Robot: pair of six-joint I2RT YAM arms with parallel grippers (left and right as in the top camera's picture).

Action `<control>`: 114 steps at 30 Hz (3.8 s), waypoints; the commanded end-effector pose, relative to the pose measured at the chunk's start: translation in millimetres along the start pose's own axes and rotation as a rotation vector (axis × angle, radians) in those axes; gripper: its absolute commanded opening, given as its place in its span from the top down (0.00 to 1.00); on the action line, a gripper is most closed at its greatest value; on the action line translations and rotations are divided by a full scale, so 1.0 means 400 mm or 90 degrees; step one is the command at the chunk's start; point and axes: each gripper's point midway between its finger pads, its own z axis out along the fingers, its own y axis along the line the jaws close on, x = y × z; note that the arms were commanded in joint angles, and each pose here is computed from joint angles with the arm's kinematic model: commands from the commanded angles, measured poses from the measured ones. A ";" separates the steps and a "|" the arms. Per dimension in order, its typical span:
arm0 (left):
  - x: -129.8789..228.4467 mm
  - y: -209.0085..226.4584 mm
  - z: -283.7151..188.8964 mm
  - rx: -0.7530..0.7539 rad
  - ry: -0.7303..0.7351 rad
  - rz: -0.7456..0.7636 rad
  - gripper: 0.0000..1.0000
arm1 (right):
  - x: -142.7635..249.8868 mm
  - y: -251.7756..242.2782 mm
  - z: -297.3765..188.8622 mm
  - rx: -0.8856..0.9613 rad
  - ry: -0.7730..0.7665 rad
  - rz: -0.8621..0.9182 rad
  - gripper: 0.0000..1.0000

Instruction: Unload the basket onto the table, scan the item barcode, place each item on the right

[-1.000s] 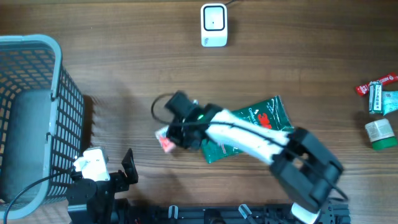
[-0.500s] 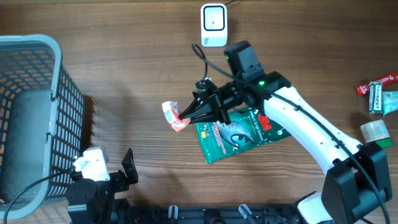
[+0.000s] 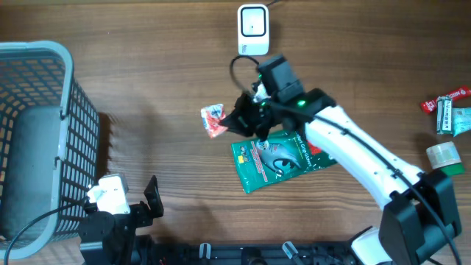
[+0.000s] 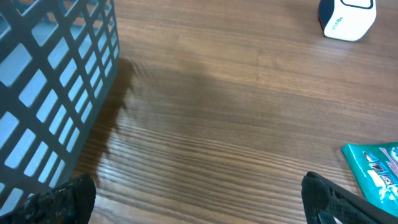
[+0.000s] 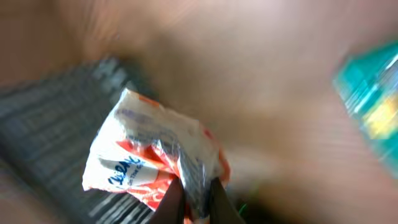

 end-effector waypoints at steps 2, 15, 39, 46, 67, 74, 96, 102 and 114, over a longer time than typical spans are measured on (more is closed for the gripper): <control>0.002 -0.004 0.001 0.007 -0.002 -0.004 0.00 | -0.173 -0.027 -0.042 0.141 -0.246 -0.329 0.96; 0.002 -0.004 0.001 0.007 -0.002 -0.004 0.00 | -0.584 0.056 -0.144 0.376 -0.722 -0.578 0.96; 0.002 -0.004 0.001 0.007 -0.002 -0.004 0.00 | -0.679 -0.001 -0.611 0.600 -0.748 -0.310 0.96; 0.002 -0.004 0.001 0.007 -0.002 -0.004 0.00 | -0.650 -0.702 -0.893 0.765 -0.608 0.181 0.95; 0.002 -0.004 0.001 0.007 -0.002 -0.004 0.00 | -0.471 -0.539 -1.056 0.123 -0.627 0.204 0.00; 0.002 -0.004 0.001 0.007 -0.002 -0.004 0.00 | -0.290 -0.177 -0.642 -0.010 -0.259 0.014 0.00; 0.002 -0.004 0.001 0.007 -0.002 -0.004 0.00 | -0.198 -0.629 0.074 0.581 -0.105 0.377 0.95; 0.002 -0.004 0.001 0.007 -0.002 -0.004 0.00 | -0.275 -0.305 -0.050 0.321 -0.139 0.092 0.95; 0.002 -0.004 0.001 0.007 -0.002 -0.004 0.00 | 0.008 0.208 -0.418 -0.162 -0.166 -0.592 0.96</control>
